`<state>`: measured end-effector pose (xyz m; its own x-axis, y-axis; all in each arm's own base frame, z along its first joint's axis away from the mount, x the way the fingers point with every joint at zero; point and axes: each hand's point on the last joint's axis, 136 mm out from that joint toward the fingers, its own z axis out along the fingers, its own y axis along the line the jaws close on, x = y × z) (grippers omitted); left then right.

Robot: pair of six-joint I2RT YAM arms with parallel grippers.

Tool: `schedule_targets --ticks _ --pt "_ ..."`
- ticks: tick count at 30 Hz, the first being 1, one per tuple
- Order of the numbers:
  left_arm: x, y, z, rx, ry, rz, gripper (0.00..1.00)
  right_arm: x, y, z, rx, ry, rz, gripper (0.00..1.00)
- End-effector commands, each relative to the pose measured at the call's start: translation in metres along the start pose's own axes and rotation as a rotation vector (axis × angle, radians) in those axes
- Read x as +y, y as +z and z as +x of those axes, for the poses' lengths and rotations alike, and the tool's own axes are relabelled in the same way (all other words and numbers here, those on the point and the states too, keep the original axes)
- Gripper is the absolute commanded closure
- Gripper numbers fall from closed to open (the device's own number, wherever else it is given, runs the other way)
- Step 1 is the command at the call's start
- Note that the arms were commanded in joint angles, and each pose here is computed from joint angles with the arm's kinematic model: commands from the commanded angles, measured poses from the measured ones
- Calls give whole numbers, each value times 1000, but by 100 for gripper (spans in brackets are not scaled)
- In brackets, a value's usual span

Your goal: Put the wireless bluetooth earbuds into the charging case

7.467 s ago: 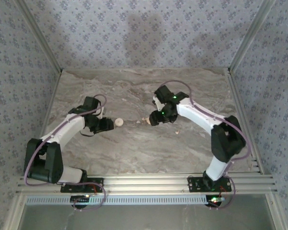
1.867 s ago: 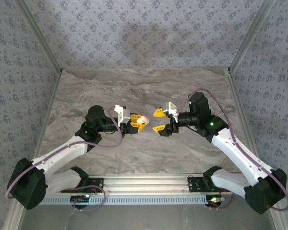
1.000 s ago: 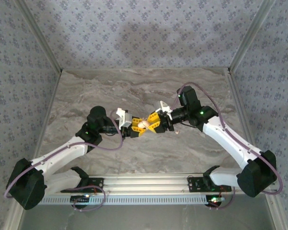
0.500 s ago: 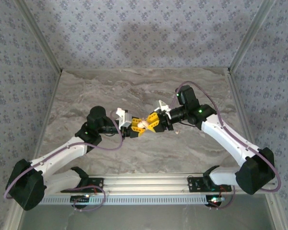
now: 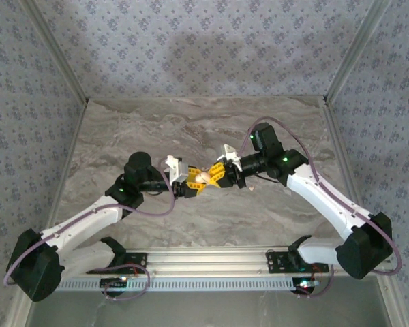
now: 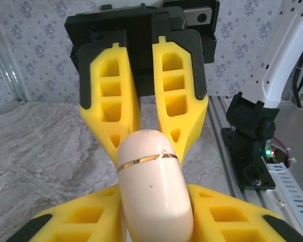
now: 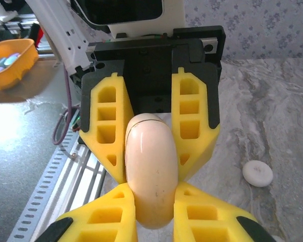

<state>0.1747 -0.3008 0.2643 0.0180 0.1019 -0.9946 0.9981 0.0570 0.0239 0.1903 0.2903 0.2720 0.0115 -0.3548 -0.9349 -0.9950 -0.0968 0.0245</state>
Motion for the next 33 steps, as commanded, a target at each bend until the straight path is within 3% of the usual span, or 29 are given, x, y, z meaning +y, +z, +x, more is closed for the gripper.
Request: schedule_targets --ticks 1,8,13,17,21,27,33 --pt "0 -3 -25 -40 85 -12 65 -5 -5 7 59 -8 65 83" --pt "1 -3 -26 -30 80 -20 63 -6 -10 10 84 -24 97 85" --pt "2 -2 -26 -21 72 -18 79 -5 -12 8 82 -34 107 84" --pt "2 -2 -29 -37 65 -16 82 -2 -12 11 67 -11 112 56" --pt "0 -1 -33 -57 63 -3 83 -2 -10 18 40 21 115 47" --pt "-1 -1 -36 -75 54 12 82 -1 -7 8 -9 31 80 47" --pt "-1 0 -36 -82 47 11 82 0 -3 1 -40 26 45 53"
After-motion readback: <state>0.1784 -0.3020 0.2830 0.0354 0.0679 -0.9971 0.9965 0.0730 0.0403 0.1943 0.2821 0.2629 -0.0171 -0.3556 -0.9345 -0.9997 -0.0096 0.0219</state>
